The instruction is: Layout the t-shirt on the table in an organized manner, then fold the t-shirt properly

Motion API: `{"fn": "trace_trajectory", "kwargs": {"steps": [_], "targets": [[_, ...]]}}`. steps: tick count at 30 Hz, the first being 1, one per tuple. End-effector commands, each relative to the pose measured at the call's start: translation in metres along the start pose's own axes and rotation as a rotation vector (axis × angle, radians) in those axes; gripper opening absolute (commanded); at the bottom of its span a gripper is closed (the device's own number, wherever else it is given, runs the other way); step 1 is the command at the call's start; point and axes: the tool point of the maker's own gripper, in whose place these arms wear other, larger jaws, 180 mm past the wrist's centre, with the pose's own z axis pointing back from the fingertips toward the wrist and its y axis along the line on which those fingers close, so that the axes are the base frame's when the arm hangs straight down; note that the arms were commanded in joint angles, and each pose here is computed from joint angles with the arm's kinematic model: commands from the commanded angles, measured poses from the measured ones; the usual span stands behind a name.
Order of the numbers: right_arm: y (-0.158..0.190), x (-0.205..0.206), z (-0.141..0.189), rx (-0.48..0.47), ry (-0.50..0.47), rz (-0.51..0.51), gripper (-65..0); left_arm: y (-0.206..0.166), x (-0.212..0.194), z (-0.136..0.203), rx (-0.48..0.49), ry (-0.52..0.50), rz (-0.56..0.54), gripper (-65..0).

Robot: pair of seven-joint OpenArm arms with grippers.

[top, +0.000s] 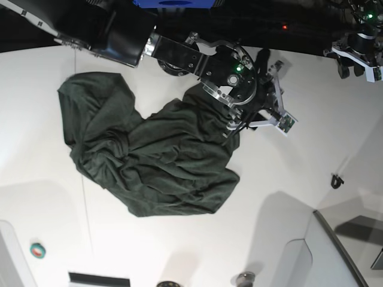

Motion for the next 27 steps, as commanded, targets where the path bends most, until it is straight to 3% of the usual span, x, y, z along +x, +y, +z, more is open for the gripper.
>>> {"fn": "trace_trajectory", "kwargs": {"steps": [1, 3, 6, 13, 17, 21, 27], "targets": [[-0.009, 0.0, 0.004, -0.033, 0.008, -0.031, -32.3, 0.003, 0.011, 0.002, 0.0, -0.038, -0.011, -38.7], [-0.011, -0.014, 0.009, -0.045, 0.052, -0.052, -20.6, 0.001, 0.012, 0.001, -0.005, -0.041, -0.01, -38.5], [-0.013, -0.033, 0.008, -0.052, 0.092, -0.064, -20.3, 0.0, 0.014, 0.0, -0.006, -0.044, -0.009, -38.5], [-0.033, -0.067, -0.019, -0.115, 0.137, -0.062, -33.8, -0.001, 0.016, -0.002, -0.008, -0.049, -0.006, -38.5], [-0.031, -0.066, -0.028, -0.107, 0.148, -0.04, -61.2, -0.001, 0.016, -0.001, -0.008, -0.048, -0.006, -38.5], [-0.019, -0.038, -0.027, -0.049, 0.088, -0.003, -62.1, -0.001, 0.016, -0.002, -0.009, -0.049, -0.004, -38.5], [-0.012, 0.031, -0.004, -0.006, -0.091, 0.016, -62.1, -0.001, 0.01, -0.004, -0.011, -0.035, 0.007, -38.5]]}}
